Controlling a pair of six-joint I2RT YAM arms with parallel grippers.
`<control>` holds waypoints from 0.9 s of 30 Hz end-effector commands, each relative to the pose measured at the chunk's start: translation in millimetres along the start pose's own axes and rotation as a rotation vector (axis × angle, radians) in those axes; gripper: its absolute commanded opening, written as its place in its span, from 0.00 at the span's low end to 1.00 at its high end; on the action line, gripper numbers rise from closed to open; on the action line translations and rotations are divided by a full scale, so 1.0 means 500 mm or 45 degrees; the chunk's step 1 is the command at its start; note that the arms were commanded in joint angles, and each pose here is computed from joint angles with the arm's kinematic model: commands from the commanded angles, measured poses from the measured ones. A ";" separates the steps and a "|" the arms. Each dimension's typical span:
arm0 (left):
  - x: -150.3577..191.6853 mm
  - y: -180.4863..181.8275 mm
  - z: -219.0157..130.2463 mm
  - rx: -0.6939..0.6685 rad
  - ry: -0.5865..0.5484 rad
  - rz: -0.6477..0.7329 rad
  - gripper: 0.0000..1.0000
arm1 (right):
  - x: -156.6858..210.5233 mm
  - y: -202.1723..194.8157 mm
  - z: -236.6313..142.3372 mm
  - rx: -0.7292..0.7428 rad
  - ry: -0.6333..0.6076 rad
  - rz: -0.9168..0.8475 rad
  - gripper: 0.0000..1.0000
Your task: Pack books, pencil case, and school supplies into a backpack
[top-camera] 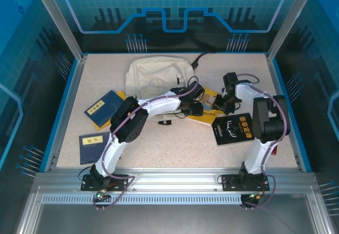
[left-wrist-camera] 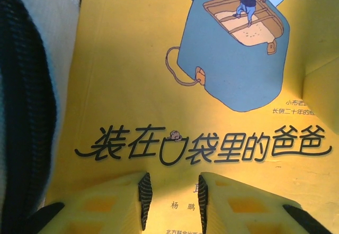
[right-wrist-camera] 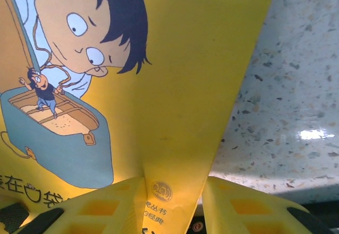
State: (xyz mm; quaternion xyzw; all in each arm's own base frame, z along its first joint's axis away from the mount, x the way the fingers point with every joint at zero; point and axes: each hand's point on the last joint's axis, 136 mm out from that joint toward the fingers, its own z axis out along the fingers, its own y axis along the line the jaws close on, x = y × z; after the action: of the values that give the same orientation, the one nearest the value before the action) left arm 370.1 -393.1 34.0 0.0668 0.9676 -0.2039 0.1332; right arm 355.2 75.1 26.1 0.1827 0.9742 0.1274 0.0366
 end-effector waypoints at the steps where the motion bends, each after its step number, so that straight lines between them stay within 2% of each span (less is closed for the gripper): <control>1: 0.076 0.077 0.055 -0.174 0.154 -0.019 0.33 | 0.013 0.003 0.019 0.005 0.045 0.047 0.31; 6: 0.101 0.090 0.071 -0.191 0.196 -0.011 0.29 | 0.010 0.038 -0.010 -0.050 0.011 0.040 0.24; 16: 0.124 0.103 0.080 -0.201 0.225 0.002 0.25 | -0.006 0.090 -0.091 -0.260 -0.091 0.118 0.18; 27: 0.114 0.086 0.068 -0.164 0.210 0.006 0.25 | 0.000 0.080 -0.079 -0.276 -0.085 0.148 0.13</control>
State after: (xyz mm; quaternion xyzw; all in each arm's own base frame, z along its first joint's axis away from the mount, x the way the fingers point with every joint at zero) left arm 369.1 -390.1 29.0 0.0677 0.9682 -0.1979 0.1374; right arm 364.5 88.8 72.6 0.2421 0.9469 0.1927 0.0870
